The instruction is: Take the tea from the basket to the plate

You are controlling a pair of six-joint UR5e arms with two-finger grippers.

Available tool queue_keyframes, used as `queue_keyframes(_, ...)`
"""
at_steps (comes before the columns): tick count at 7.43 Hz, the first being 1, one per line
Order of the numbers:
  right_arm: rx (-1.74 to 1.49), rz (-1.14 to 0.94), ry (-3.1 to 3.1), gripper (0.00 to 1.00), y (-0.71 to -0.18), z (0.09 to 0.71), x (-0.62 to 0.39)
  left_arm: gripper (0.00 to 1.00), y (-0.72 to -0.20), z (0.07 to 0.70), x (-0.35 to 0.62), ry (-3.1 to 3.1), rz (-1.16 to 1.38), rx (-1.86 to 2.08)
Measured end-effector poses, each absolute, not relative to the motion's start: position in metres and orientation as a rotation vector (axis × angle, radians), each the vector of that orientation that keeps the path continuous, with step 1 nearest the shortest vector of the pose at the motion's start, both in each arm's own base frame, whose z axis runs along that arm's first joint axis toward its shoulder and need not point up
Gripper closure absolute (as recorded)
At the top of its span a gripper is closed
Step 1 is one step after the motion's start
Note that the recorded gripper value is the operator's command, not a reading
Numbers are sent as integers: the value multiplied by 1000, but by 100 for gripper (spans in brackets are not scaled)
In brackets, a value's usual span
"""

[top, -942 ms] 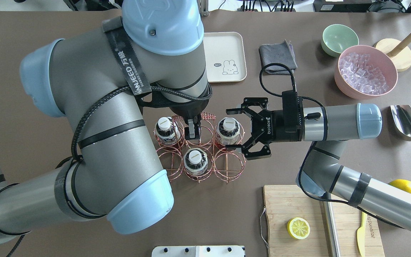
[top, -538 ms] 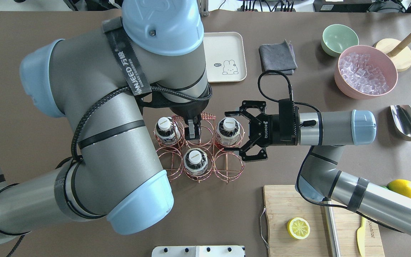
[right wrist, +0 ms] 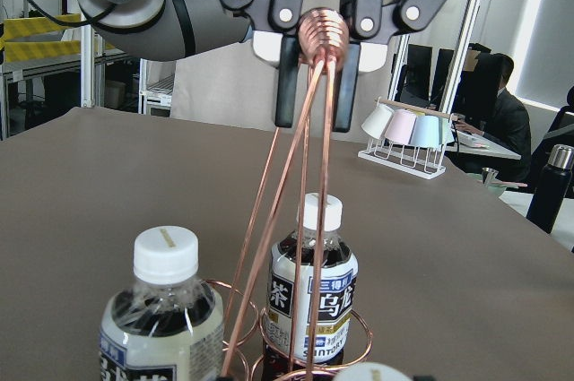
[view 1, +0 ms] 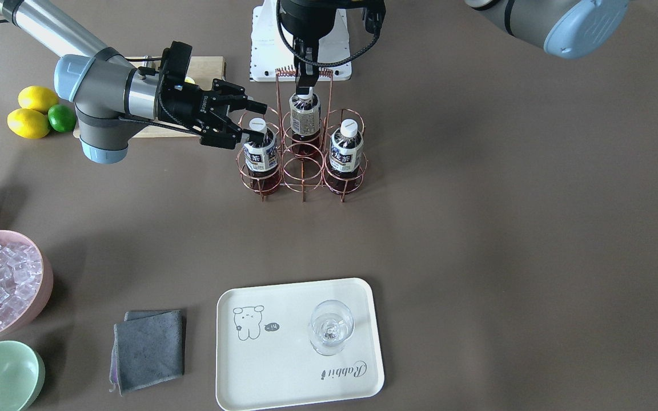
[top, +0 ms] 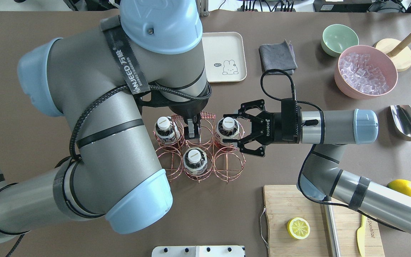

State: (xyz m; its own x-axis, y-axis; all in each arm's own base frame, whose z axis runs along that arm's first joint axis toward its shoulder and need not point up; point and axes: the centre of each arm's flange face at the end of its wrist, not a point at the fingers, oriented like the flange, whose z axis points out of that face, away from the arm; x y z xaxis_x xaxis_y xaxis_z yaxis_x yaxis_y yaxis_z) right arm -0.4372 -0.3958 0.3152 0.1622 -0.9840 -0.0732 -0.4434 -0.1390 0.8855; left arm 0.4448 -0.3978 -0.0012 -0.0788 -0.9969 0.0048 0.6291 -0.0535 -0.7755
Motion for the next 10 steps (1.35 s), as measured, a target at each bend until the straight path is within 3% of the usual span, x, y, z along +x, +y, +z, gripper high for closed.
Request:
queue_keyframes(1, 1697, -916, -1376, 100, -398, 315, -436, 100, -398, -1, 444, 724, -1532, -676)
queue_keyframes(6, 1724, -888, -1338, 100, -419, 311, -413, 100, -401, -2, 442, 727, -1539, -675)
queue_keyframes(10, 1688, -734, -1426, 100, -441, 276, -362, 100, -403, -1, 441, 725, -1543, -673)
